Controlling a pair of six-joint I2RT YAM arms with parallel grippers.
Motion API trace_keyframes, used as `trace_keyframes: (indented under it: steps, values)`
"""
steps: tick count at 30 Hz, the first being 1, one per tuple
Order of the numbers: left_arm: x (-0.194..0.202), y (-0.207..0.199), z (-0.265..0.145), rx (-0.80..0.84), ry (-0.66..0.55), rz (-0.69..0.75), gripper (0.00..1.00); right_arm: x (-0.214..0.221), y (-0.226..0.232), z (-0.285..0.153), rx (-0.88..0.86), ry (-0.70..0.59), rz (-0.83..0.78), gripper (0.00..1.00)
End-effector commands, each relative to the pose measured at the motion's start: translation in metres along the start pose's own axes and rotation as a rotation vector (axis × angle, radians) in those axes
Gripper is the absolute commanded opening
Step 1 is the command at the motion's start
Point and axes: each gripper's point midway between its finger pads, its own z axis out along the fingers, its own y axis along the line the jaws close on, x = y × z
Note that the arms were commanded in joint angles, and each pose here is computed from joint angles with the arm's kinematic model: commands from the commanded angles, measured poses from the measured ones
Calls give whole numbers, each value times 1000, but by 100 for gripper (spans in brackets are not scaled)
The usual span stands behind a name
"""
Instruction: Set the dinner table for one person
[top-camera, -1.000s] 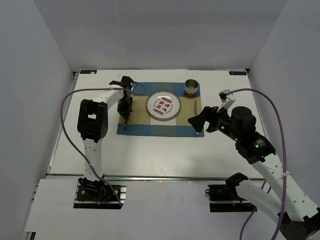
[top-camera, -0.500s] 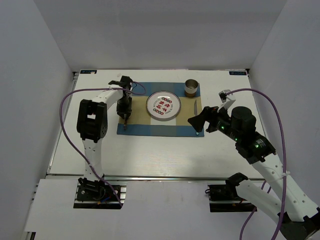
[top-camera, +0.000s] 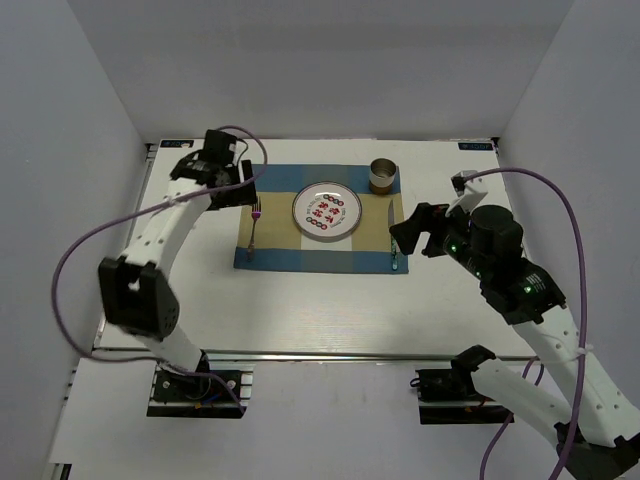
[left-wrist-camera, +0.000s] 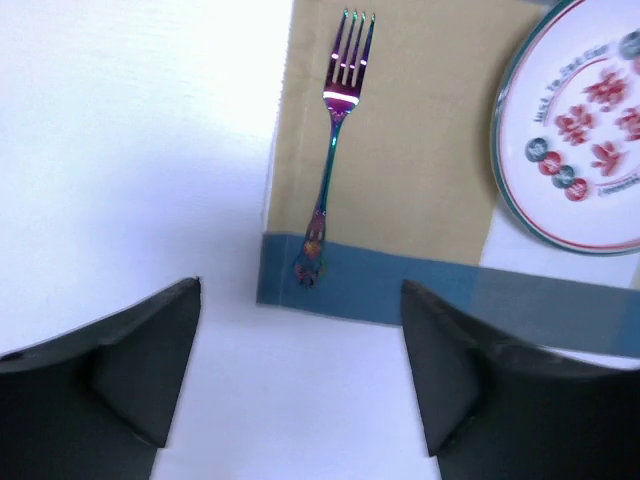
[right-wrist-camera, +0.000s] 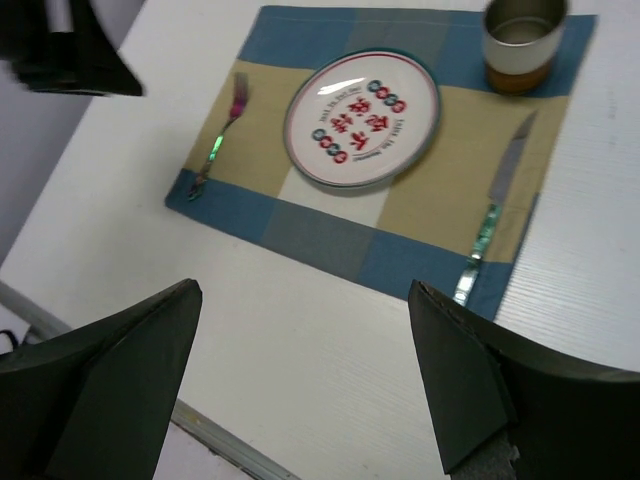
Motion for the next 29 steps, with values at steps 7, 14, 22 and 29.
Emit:
trace_keyframes:
  steps: [7, 14, 22, 29]
  values:
    - [-1, 58, -168, -30, -423, -194, 98, -35, -39, -50, 292, -43, -42, 89]
    - [53, 86, -212, -46, -474, -248, 98, -43, -51, -98, 401, 1, -85, 89]
    - [102, 105, -230, -62, -463, -243, 98, -37, -65, -130, 466, -29, -98, 89]
    - [104, 101, -241, -17, -482, -234, 98, -30, -67, -132, 459, -38, -89, 89]
